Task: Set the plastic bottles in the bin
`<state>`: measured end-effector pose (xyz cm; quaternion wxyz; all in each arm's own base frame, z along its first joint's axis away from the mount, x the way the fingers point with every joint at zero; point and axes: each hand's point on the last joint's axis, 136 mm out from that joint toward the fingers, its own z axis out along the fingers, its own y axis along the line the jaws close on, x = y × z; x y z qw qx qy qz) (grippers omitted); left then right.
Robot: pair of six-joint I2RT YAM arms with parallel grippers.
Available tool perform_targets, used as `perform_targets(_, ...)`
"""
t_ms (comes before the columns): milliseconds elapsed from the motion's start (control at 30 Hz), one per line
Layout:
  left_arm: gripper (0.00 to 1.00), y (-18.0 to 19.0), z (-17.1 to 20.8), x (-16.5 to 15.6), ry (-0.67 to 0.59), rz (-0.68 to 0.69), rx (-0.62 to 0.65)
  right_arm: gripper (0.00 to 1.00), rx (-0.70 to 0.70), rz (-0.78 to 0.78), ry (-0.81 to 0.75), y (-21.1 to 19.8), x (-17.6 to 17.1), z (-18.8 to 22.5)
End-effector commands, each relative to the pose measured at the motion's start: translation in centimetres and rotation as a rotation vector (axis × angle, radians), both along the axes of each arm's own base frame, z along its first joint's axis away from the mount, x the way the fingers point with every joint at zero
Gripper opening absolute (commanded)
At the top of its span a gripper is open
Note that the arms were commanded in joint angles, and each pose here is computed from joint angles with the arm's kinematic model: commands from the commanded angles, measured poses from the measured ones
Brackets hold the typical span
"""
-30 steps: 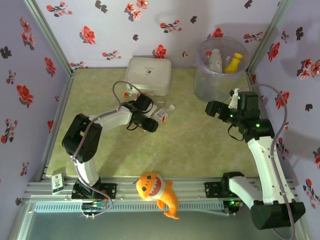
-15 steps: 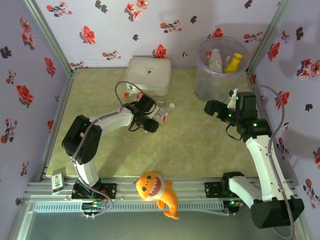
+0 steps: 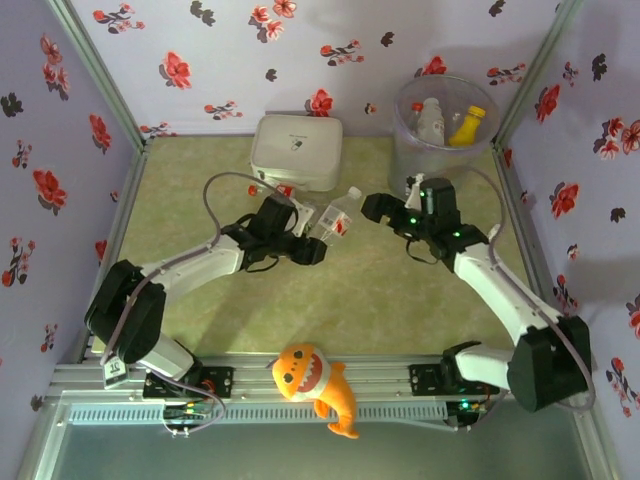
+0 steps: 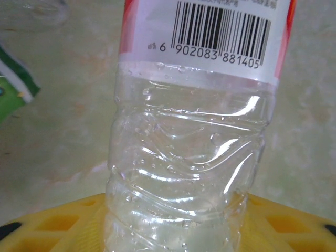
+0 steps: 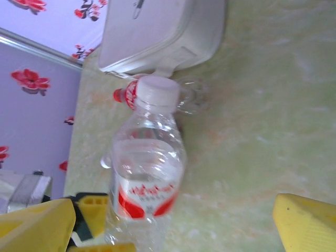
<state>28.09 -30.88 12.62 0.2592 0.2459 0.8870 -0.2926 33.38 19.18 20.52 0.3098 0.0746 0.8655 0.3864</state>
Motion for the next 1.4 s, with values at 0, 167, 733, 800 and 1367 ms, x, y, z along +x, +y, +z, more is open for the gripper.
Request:
perform_targets(0, 0.57, -2.1, 2.2, -0.5, 0.003, -0.018, -0.156, 0.96, 0.08, 0.04, -0.045, 2.5, 1.5, 0.3)
perform_targets(167, 0.57, -2.8, 2.1, -0.7, 0.013, -0.016, -0.181, 0.94, 0.053, 0.047, 0.004, 2.9, 2.3, -2.4)
perform_targets(733, 0.57, -3.9, 1.0, -0.5, 0.032, -0.03, -0.166, 0.66, 0.07, 0.096, 0.092, 5.4, 2.6, -6.2)
perform_targets(800, 0.57, -4.0, 0.9, -0.5, 0.034, -0.03, -0.164, 0.58, 0.069, 0.096, 0.095, 5.3, 2.6, -6.3)
perform_targets(1367, 1.0, -1.9, 1.8, -1.6, 0.005, -0.014, -0.171, 0.47, -0.084, 0.104, -0.042, 3.8, 3.0, -0.8)
